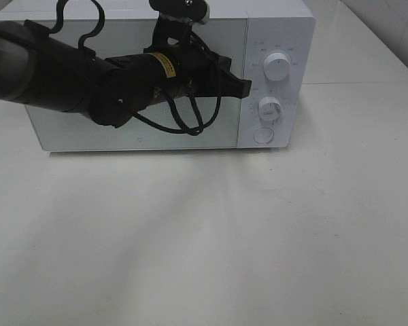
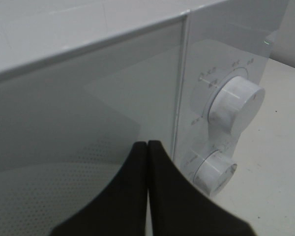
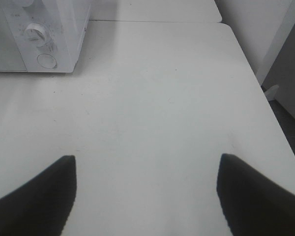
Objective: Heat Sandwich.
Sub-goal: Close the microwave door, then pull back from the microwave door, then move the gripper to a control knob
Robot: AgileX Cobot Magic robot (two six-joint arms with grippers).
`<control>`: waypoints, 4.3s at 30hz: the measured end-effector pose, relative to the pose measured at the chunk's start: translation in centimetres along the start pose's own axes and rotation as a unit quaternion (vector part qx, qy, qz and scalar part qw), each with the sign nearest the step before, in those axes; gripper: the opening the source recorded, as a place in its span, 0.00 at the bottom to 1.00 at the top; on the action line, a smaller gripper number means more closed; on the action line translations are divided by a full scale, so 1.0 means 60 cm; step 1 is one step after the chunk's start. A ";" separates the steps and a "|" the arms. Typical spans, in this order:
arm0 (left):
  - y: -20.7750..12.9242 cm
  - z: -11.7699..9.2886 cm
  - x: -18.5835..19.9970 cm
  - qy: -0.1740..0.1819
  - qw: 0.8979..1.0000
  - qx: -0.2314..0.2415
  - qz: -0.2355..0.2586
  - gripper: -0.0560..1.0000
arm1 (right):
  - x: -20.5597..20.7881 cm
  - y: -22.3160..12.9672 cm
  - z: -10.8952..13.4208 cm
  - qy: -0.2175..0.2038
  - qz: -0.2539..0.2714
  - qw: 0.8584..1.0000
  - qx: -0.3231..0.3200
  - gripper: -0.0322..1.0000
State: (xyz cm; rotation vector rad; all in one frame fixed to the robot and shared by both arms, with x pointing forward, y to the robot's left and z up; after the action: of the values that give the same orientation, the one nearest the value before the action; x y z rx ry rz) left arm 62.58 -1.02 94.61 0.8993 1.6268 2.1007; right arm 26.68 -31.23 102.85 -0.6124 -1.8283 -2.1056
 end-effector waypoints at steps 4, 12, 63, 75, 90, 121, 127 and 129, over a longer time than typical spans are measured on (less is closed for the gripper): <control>-0.001 0.000 0.000 -0.001 1.000 0.000 0.004 0.05 | 0.000 0.000 0.000 0.000 0.000 1.000 0.000 0.77; 0.001 0.002 0.011 0.003 1.000 0.005 0.007 0.05 | 0.000 0.000 0.000 0.000 0.000 1.000 0.000 0.77; -0.096 0.006 0.346 -0.048 0.889 0.070 0.450 0.99 | 0.000 0.000 0.000 0.000 0.000 1.000 0.000 0.77; -0.132 0.114 0.431 0.014 0.793 0.204 0.574 0.99 | 0.000 0.000 0.000 0.000 0.000 1.000 0.000 0.77; -0.101 0.192 0.546 0.117 0.787 0.301 0.525 0.99 | 0.000 0.000 0.000 0.000 0.000 1.000 0.000 0.77; -0.080 0.036 0.760 0.255 0.927 0.148 0.234 0.99 | 0.000 0.000 0.000 0.000 0.000 1.000 0.000 0.77; -0.074 0.018 0.783 0.274 0.937 0.127 0.176 0.99 | 0.000 0.000 0.000 0.000 0.000 1.000 0.000 0.77; -0.073 0.011 0.791 0.281 0.940 0.118 0.155 0.99 | 0.000 0.000 0.000 0.000 0.000 1.000 0.000 0.77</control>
State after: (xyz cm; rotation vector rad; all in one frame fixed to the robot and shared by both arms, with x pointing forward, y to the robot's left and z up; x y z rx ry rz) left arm 27.17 29.62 103.63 0.6920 2.1765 2.5907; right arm 26.68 -31.23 102.85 -0.6124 -1.8283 -2.1056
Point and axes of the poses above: a point on each arm's last joint axis where the gripper is mounted, x pointing back along that axis away from the gripper, z along the wrist's bending axis when the last joint is at zero, y = z × x, the point moved 4 cm from there along -x, pointing out along that axis toward the gripper, and after that the axes turned 10 degrees about -x, right-handed, at the moved point
